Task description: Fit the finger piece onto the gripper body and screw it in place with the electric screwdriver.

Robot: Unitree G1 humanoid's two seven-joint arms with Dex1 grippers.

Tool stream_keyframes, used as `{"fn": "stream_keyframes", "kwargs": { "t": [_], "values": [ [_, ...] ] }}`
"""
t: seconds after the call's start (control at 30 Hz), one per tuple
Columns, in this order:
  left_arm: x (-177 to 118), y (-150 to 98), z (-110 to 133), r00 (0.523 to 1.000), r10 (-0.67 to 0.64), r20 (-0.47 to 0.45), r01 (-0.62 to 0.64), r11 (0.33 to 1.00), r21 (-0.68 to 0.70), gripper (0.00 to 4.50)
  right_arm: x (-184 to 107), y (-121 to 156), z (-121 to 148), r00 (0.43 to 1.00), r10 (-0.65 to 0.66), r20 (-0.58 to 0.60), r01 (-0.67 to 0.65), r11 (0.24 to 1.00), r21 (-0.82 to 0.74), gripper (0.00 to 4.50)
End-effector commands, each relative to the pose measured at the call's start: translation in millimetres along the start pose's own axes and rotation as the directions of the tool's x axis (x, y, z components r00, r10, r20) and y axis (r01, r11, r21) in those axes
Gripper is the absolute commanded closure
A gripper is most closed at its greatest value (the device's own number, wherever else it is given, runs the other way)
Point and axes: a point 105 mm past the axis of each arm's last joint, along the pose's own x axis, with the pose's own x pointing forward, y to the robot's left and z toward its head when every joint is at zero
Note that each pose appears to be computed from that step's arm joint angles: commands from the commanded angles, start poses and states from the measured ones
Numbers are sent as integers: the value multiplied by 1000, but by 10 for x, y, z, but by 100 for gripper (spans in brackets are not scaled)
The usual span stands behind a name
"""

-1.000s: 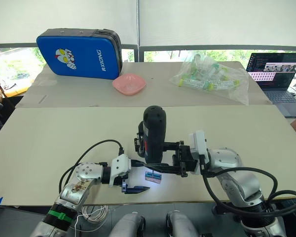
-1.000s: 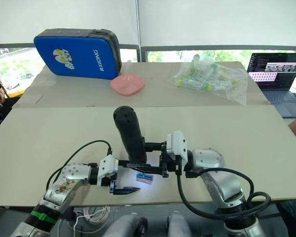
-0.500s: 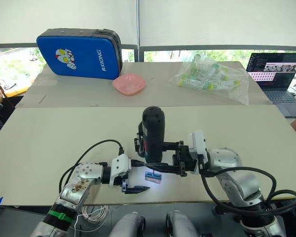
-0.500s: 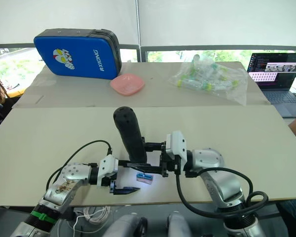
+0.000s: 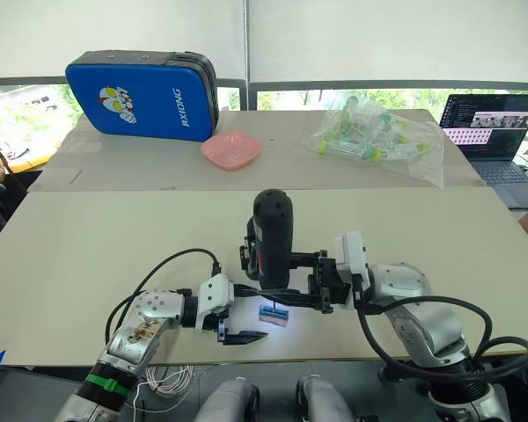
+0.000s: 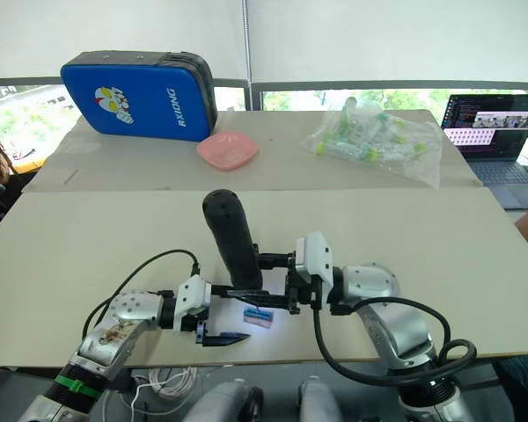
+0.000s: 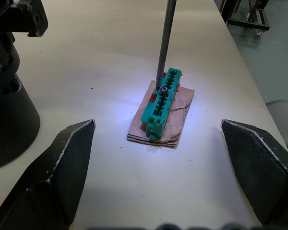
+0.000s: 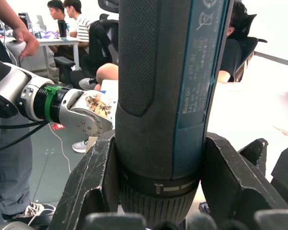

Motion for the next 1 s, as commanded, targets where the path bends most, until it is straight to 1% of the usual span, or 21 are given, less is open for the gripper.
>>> {"fn": "stream_keyframes", "kwargs": {
  "t": [0.03, 0.73, 1.0],
  "values": [
    [21, -24, -14, 1000, -9, -4, 9, 1000, -3, 6, 39, -4, 150, 999, 14, 40, -11, 998, -66, 254],
    [19, -33, -12, 1000, -8, -1, 8, 1000, -3, 6, 38, -17, 97, 1000, 4, 7, -4, 998, -63, 254],
    [16, -22, -16, 1000, -8, -2, 8, 1000, -4, 6, 41, -1, 109, 1000, 29, -6, -30, 994, -103, 254]
  ]
}}
